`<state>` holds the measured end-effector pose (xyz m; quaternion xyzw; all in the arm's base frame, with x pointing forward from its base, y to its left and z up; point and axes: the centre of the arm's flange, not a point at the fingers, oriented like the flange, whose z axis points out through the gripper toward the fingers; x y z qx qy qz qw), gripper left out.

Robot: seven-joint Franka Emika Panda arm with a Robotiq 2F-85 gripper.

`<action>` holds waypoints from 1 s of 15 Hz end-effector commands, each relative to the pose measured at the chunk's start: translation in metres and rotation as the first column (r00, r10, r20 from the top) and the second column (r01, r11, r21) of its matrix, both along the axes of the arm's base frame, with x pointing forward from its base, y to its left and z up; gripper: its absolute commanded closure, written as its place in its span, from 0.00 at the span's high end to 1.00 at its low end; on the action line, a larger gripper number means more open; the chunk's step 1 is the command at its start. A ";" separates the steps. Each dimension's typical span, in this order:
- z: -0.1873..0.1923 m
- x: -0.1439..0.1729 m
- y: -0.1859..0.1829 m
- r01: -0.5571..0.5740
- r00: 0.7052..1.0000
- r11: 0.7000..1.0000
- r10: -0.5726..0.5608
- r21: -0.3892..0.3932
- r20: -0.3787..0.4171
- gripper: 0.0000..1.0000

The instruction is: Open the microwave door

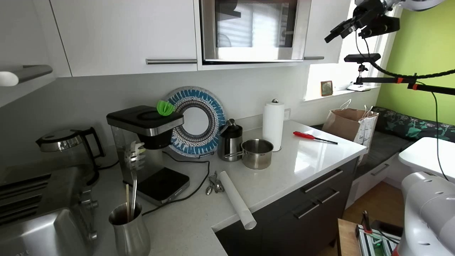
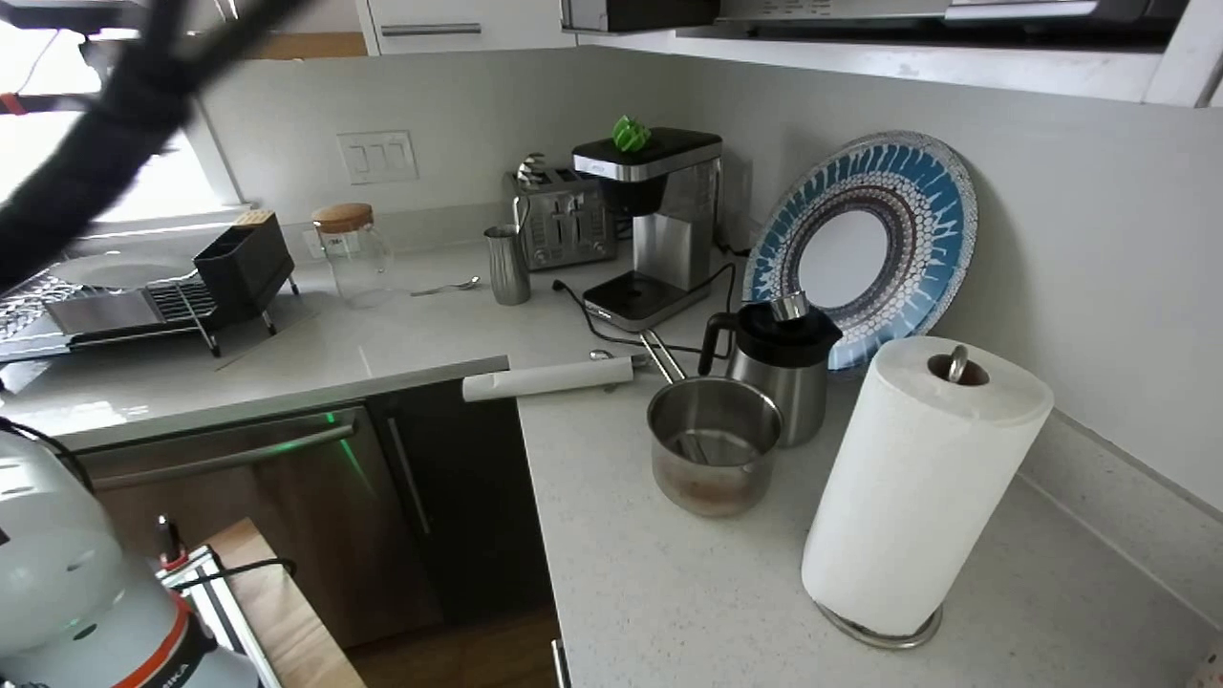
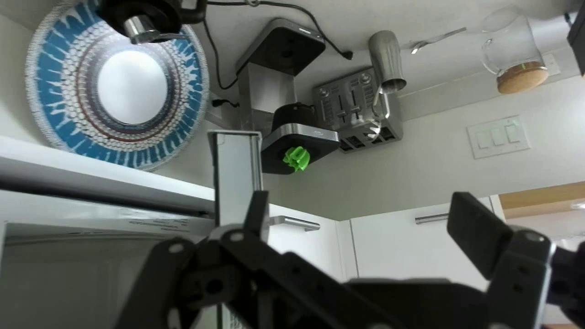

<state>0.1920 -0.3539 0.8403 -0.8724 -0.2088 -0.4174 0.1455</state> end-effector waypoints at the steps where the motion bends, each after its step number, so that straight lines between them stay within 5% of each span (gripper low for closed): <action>1: 0.013 -0.027 -0.019 0.120 0.991 0.989 -0.114 -0.090 0.070 1.00; 11: 0.010 0.092 0.002 0.115 0.988 0.992 -0.108 -0.058 0.106 1.00; 15: 0.006 0.114 0.020 0.084 0.992 0.994 -0.078 -0.065 0.097 1.00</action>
